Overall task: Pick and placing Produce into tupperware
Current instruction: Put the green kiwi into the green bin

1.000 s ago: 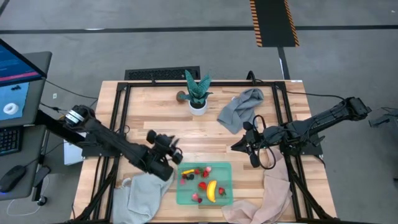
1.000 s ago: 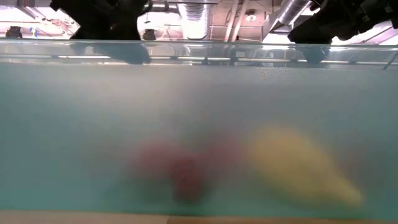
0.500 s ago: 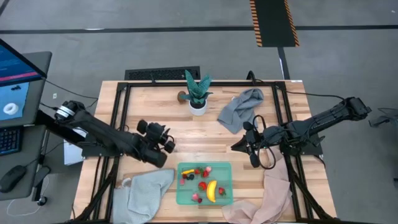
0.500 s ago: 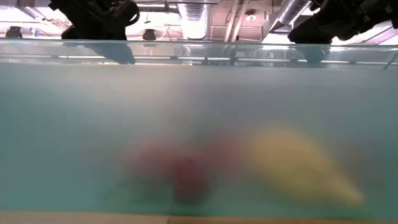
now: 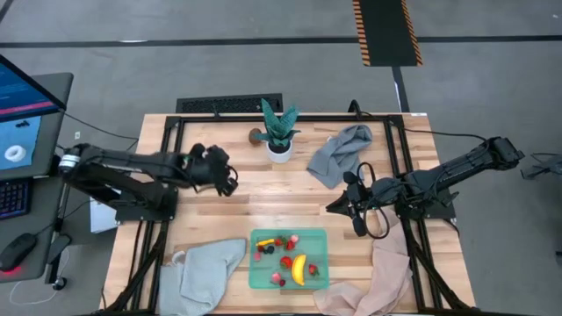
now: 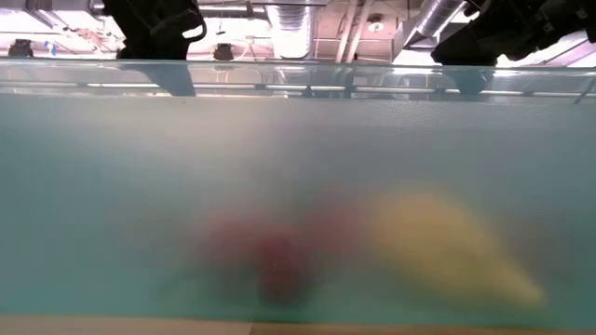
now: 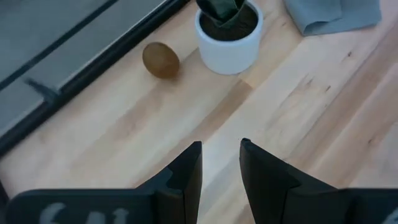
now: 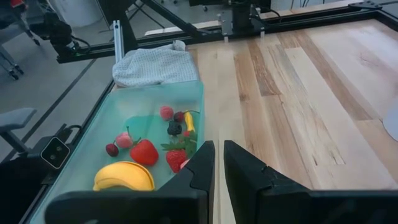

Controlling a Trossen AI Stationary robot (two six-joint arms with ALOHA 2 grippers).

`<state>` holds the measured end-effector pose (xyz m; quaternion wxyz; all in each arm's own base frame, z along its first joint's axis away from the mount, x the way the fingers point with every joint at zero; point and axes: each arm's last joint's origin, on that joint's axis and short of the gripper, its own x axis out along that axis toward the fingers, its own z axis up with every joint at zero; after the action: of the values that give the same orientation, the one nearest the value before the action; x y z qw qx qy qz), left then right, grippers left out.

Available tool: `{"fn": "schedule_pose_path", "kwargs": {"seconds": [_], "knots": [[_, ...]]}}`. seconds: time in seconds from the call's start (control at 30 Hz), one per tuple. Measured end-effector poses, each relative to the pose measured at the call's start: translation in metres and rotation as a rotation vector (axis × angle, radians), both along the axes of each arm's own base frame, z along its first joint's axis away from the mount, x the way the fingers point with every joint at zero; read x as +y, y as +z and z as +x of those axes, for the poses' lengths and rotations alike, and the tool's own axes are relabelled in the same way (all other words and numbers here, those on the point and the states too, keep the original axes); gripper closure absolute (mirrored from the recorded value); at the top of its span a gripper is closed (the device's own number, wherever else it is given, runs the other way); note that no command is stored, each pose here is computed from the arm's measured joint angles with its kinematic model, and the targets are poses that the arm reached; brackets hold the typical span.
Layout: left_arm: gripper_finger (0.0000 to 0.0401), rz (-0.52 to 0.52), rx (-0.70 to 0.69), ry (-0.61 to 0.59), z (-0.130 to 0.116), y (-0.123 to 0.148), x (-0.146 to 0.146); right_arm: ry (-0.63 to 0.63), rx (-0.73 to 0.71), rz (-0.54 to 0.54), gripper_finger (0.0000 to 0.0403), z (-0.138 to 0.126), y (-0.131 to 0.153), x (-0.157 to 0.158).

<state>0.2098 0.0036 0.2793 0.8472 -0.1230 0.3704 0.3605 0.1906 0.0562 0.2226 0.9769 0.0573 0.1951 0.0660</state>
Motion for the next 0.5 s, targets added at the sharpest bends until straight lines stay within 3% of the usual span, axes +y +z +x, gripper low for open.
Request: {"fn": "schedule_pose_path", "kwargs": {"seconds": [0.3, 0.5], "knots": [[0.0302, 0.035, 0.009, -0.158, -0.004, 0.014, 0.056, 0.0, 0.0, 0.0, 0.0344, 0.0, 0.0, 0.0], [0.0302, 0.135, -0.063, -0.386, -0.002, 0.025, 0.087, 0.0, 0.0, 0.0, 0.0344, 0.0, 0.0, 0.0]]}}
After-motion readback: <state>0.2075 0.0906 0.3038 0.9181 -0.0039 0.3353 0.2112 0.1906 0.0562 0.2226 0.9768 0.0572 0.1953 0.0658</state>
